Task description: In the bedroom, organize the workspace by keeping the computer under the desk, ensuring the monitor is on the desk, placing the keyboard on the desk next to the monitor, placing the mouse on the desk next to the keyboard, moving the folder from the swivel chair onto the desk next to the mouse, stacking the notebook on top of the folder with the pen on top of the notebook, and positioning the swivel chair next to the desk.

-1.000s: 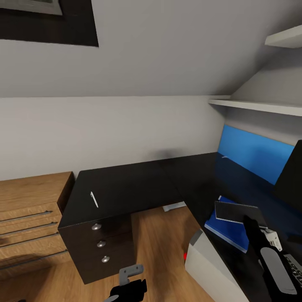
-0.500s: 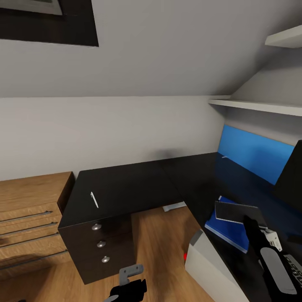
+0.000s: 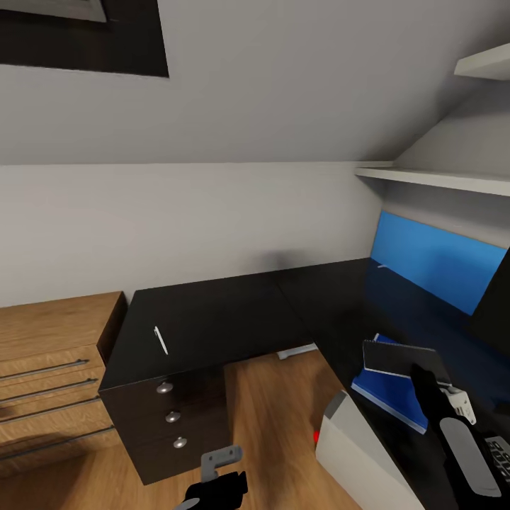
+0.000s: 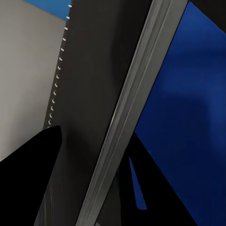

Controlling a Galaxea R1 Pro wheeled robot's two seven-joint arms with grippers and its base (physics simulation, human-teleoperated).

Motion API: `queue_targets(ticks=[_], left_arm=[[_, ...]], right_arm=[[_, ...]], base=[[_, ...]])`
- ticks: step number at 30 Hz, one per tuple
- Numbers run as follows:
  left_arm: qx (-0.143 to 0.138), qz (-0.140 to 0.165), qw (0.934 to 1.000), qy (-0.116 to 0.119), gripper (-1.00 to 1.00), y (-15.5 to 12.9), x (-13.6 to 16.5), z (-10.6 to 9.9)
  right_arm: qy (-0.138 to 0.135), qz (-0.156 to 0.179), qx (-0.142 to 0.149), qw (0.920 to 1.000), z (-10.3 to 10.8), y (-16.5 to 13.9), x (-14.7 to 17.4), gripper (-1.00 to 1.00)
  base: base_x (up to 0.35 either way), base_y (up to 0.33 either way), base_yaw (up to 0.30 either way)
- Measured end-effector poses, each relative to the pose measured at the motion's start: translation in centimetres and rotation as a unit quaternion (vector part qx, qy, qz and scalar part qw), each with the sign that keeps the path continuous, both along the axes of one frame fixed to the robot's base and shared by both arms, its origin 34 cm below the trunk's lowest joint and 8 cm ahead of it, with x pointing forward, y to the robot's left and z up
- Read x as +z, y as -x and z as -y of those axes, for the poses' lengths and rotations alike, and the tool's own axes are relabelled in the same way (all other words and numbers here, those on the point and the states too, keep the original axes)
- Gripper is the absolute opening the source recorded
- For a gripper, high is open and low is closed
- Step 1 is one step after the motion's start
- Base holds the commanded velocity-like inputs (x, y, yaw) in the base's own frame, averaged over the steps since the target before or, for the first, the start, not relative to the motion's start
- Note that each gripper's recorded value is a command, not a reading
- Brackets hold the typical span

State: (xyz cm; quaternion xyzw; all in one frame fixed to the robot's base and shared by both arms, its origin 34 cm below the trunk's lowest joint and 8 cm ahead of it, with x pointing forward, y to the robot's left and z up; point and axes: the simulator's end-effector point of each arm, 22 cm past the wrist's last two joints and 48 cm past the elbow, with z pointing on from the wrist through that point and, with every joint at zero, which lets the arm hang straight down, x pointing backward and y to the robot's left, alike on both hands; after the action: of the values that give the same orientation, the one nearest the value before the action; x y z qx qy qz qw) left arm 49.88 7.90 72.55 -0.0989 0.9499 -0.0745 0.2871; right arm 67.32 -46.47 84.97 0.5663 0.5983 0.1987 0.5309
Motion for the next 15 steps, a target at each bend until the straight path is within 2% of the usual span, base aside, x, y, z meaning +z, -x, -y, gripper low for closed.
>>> queue_targets(ticks=[14, 15], left_arm=[[0.0, -0.001, 1.0, 0.001, 1.0, 0.02, 0.01, 0.08], [0.0, -0.001, 1.0, 0.001, 1.0, 0.03, 0.0, 0.09]], right_arm=[[0.0, -0.001, 0.0, 1.0, 0.01, 0.01, -0.03, -1.0], [0.0, -0.001, 0.0, 1.0, 0.02, 0.02, -0.04, 1.0]], base=[[0.0, 0.0, 0.0], [0.0, 0.0, 0.0]])
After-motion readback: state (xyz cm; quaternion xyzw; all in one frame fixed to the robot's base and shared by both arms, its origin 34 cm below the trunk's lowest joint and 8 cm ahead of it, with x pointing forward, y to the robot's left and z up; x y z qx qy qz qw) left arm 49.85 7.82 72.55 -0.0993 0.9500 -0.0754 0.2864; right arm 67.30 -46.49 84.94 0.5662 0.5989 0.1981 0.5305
